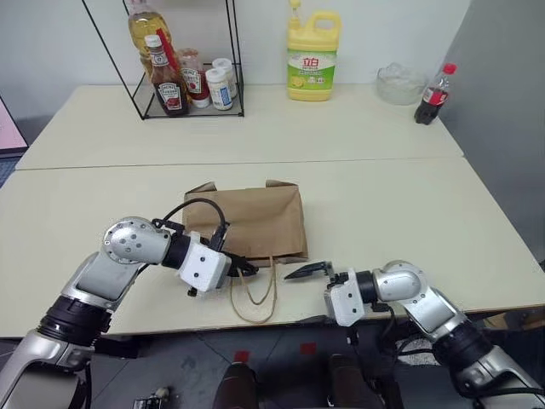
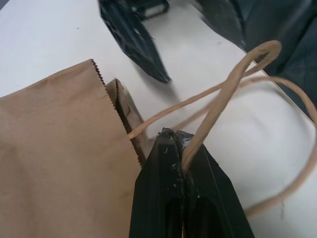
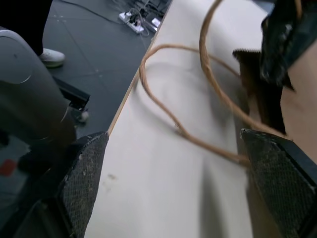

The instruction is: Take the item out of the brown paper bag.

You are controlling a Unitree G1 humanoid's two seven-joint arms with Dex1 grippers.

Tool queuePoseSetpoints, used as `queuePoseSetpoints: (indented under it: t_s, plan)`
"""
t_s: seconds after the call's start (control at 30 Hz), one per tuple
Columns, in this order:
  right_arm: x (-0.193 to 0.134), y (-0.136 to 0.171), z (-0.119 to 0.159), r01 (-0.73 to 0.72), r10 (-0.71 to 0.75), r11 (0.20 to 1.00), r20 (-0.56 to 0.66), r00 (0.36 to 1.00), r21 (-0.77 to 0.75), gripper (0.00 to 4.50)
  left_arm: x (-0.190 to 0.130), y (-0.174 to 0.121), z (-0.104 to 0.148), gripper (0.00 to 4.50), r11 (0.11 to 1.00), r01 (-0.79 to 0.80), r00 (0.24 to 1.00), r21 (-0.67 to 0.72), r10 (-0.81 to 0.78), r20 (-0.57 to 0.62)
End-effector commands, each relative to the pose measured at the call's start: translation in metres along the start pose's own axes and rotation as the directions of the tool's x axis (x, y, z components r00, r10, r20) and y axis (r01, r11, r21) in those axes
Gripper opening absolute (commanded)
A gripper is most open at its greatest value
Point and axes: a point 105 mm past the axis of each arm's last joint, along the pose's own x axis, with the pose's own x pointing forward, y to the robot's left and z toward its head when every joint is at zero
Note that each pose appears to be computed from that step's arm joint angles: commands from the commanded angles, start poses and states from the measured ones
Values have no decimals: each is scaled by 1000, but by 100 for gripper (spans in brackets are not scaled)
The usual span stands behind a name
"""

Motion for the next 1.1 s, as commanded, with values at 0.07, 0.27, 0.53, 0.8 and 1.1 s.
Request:
queuePoseSetpoints:
  t_s: [0.07,0.27,0.53,0.8,1.1]
  plan:
    - [11,-5,4,16,-12,997,60,998,-70,450,-7,10,7,2,998,-58,998,-16,58,8]
    - [30,-5,7,-11,20,997,117,993,-75,450,-4,3,11,2,990,-52,998,-131,57,31]
    - [39,1,0,-96,89,994,137,987,44,450,-5,4,16,2,977,-62,997,-202,71,40]
    - [12,-7,2,5,-13,998,118,993,68,450,-9,6,15,2,974,-77,996,-215,84,22]
    - [-35,9,13,-8,-1,992,72,997,127,450,-10,6,15,2,974,-79,996,-211,85,21]
